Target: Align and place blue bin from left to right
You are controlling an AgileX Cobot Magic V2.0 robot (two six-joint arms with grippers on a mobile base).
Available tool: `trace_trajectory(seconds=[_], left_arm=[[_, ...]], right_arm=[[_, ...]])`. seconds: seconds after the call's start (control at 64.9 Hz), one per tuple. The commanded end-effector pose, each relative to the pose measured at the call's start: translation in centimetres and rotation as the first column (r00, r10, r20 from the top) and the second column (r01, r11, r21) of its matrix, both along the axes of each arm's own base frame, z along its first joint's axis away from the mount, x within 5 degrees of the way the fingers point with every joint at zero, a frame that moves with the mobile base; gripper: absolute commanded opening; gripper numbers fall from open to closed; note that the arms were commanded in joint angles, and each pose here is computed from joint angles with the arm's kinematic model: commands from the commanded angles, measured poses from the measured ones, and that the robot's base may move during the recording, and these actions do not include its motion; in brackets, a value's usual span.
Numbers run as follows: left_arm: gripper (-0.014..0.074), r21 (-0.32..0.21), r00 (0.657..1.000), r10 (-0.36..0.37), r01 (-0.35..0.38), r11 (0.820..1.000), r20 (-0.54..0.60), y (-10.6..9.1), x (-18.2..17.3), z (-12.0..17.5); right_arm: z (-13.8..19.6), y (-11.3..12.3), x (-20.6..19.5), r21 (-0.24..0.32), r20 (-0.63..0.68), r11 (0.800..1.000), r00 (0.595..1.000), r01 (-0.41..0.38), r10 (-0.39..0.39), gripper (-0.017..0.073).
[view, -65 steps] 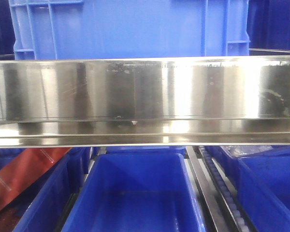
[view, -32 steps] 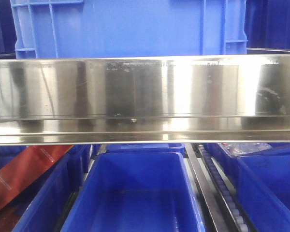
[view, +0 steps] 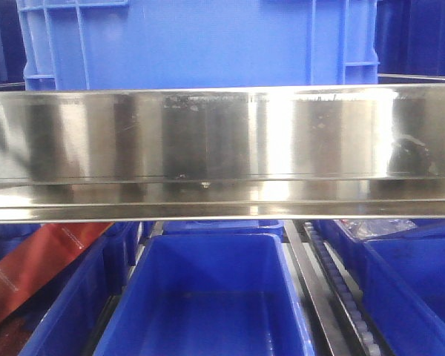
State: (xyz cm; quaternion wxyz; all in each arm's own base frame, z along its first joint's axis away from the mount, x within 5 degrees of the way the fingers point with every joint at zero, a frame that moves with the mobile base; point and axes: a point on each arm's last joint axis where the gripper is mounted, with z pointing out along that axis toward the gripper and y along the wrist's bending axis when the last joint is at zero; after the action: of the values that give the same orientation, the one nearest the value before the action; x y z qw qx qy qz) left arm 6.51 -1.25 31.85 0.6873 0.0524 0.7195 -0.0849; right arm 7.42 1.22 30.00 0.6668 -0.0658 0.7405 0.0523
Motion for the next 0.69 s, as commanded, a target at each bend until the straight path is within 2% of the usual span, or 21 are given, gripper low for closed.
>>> trace_trajectory(seconds=[0.0, 0.154, 0.293, 0.678], left_arm=[[-0.0111, -0.021, 0.999, -0.004, 0.005, 1.0, 0.051, 0.2, -1.0, -1.2], [-0.0111, -0.031, 0.995, -0.004, 0.007, 0.999, 0.1, 0.5, -2.3, -2.4], [-0.0111, -0.04, 0.99, -0.003, 0.008, 0.999, 0.143, 0.6, -3.0, -2.3], [-0.0111, -0.041, 0.99, -0.003, 0.008, 0.999, 0.144, 0.6, -3.0, -2.2]], right_arm=[[-0.9, -0.2, -1.1, 0.0, 0.074, 1.0, 0.997, 0.001, -0.001, -0.0069], [-1.7, -0.5, -2.4, 0.011, 0.137, 1.0, 0.991, 0.001, -0.003, -0.0069], [-1.5, -0.5, -2.6, 0.016, 0.167, 1.0, 0.986, -0.001, -0.002, -0.0069], [-1.4, -0.5, -2.6, 0.017, 0.172, 1.0, 0.985, -0.001, -0.002, -0.0069]])
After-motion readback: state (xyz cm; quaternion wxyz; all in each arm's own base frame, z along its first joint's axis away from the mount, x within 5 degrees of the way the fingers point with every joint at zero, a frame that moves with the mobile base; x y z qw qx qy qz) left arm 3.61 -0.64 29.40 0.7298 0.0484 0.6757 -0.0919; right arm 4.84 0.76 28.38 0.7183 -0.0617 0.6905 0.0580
